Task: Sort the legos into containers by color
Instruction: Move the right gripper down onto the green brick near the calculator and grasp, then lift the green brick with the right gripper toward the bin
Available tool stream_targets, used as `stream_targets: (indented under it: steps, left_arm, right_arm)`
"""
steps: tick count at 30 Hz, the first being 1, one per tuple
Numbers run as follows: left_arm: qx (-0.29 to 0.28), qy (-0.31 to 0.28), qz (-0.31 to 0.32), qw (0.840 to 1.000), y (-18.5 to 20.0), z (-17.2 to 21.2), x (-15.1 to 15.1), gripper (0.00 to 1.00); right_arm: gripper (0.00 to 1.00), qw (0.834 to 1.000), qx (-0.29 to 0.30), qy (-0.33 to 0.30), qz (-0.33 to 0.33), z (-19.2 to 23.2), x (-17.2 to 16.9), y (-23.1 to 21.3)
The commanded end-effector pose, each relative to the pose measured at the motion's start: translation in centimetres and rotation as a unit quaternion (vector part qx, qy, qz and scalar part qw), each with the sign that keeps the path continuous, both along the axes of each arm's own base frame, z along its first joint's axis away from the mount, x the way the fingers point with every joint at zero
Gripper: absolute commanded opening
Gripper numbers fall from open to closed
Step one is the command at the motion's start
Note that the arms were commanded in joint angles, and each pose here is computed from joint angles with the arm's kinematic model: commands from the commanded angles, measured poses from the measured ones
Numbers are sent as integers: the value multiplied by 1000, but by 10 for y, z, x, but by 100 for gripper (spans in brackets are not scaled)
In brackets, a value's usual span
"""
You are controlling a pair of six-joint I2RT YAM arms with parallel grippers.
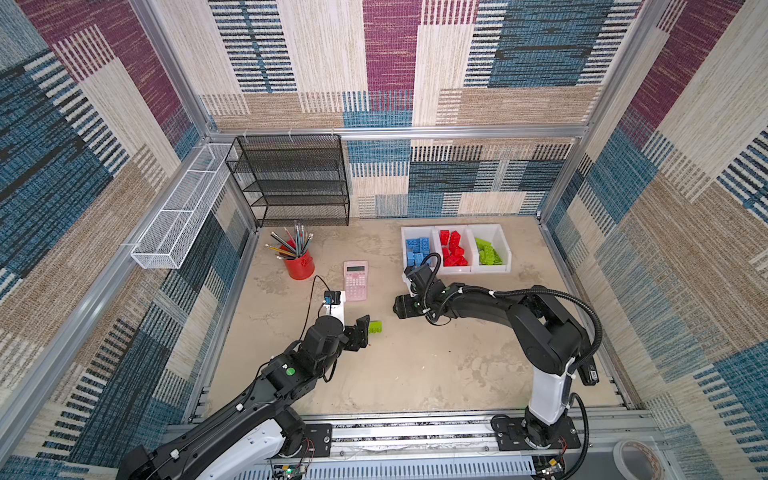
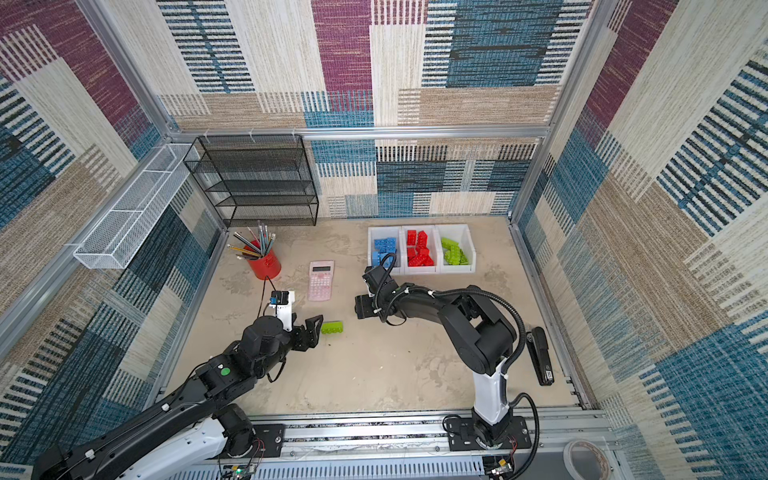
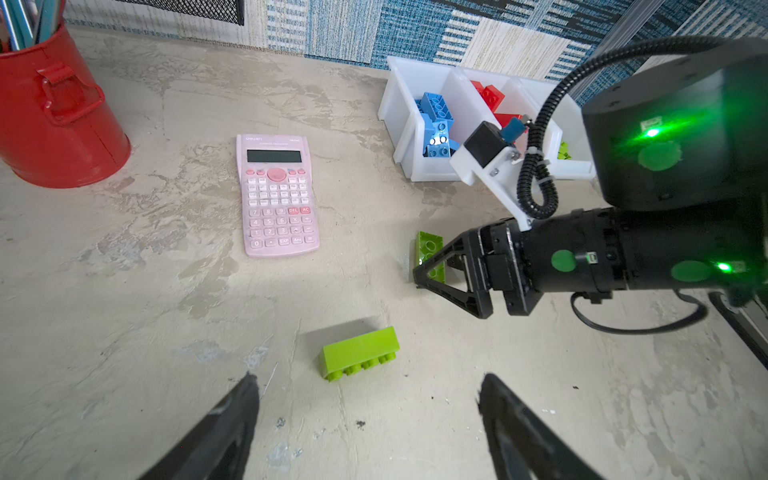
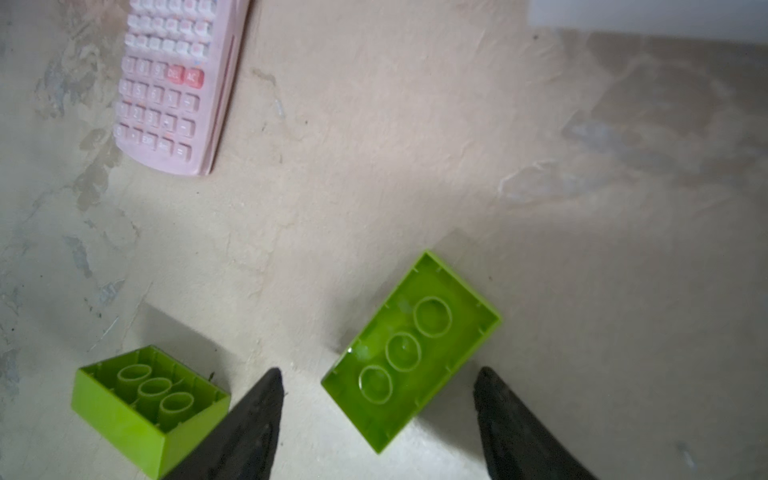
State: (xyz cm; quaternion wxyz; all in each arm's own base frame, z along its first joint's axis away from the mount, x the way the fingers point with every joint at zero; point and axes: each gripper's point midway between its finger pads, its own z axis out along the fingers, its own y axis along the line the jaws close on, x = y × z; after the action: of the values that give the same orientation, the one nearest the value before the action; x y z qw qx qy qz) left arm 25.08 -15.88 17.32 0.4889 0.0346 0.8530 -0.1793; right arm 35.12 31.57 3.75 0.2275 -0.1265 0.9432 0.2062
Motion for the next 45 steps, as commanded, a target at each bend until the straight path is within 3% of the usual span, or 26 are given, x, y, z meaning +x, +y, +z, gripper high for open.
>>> stream_targets:
  steps: [1, 11, 18, 22, 33, 45]
  left_arm:
    - [-13, -7, 8, 1000, 0, 3, 2, 84]
    - [-9, -4, 7, 1000, -1, 1, 4, 84]
    - [-13, -4, 6, 1000, -2, 0, 4, 84]
    - [-15, -3, 5, 1000, -3, 2, 4, 84]
    - [-17, -5, 0, 1000, -11, 19, 11, 84]
    - [-27, 28, -57, 998, -79, 30, 52, 84]
  right_arm:
    - [74, 1000, -24, 11, 7, -11, -2, 2]
    - [65, 993, -117, -10, 9, -24, -2, -5]
    - [40, 992, -126, -14, 11, -24, -6, -6]
    - [31, 993, -120, -17, 11, -20, -6, -4]
    - [27, 995, -81, -52, 12, 21, 10, -2]
    - [27, 994, 28, -96, -44, 88, 64, -54]
